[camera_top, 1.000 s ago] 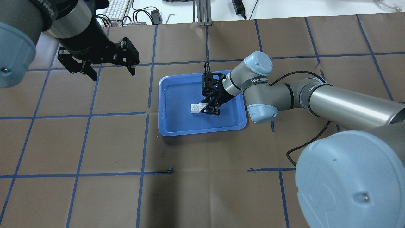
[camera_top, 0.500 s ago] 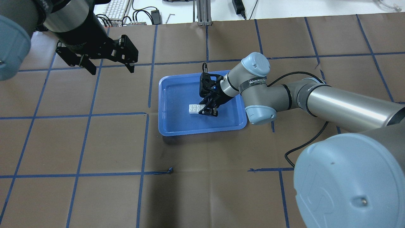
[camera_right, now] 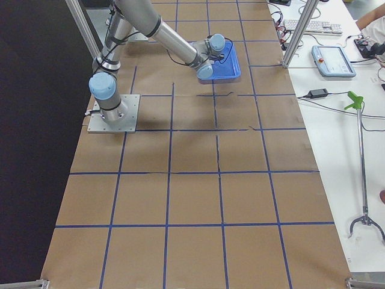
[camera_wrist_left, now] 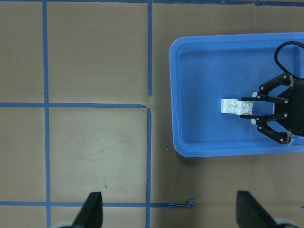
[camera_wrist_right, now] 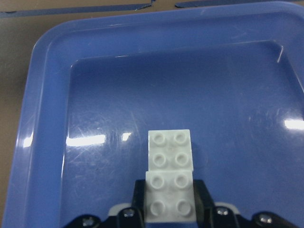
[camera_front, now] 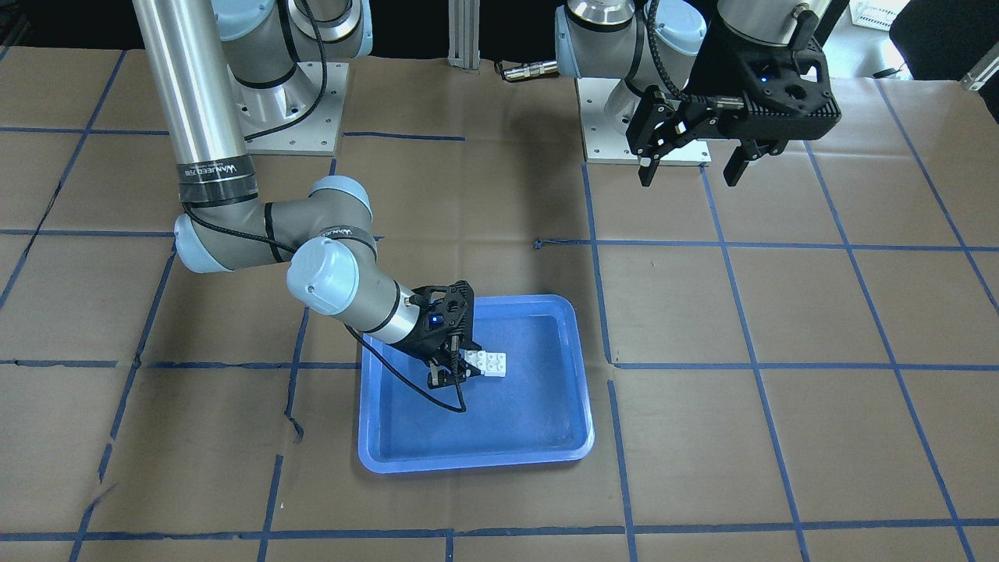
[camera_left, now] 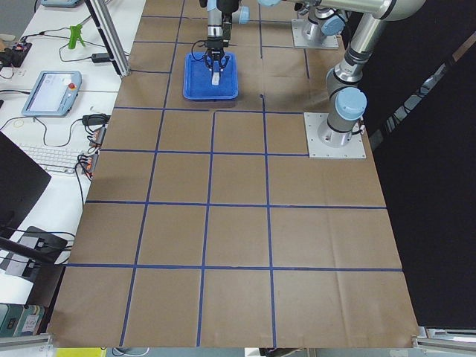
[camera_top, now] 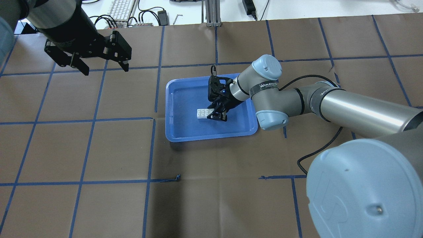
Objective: Assemble white blocks and place on blue tray
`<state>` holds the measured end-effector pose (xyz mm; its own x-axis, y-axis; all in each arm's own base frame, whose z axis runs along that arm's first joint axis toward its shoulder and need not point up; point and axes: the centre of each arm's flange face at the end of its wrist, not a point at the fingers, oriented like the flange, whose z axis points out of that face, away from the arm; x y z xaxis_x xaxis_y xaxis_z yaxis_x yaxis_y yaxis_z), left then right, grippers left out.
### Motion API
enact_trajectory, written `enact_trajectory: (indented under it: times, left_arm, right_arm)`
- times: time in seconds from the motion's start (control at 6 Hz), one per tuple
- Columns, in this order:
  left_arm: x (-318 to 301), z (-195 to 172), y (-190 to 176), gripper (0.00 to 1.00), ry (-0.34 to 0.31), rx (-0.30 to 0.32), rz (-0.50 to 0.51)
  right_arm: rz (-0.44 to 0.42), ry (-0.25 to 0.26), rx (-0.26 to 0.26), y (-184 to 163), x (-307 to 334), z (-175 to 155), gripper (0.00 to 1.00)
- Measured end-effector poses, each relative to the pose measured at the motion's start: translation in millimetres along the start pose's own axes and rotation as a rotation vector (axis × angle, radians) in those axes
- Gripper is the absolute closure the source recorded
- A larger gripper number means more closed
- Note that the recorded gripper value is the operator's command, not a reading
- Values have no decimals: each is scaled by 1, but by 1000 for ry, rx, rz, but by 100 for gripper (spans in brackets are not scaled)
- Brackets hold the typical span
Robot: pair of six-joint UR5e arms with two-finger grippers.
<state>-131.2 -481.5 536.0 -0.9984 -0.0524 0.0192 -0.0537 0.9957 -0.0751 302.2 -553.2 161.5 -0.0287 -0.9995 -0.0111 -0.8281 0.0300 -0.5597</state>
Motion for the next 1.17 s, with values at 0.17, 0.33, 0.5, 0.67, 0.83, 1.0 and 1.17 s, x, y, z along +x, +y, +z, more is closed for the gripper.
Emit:
enact_trajectory:
  times: [0.17,0.33,0.5,0.67,0.83,1.0,1.17]
  left_arm:
    - [-2,0,2,1,-2,-14,-3]
    - [-2,1,3,1,-3,-20,-4]
    - [-3,1,4,1,-4,-22,-4]
    - [-3,0,4,1,-3,-23,-4]
    - [-3,0,4,1,-3,-23,-4]
    - [-3,0,4,1,-3,-23,-4]
    - [-3,0,4,1,-4,-23,-4]
  right_arm:
    - [-1,2,1,0,1,1,72]
    - [-1,2,1,1,1,1,65]
    - [0,1,0,1,1,2,55]
    - [9,1,0,1,0,2,52]
    - [21,0,1,1,0,2,50]
    - [26,0,2,1,0,2,49]
    - [27,1,3,1,1,2,49]
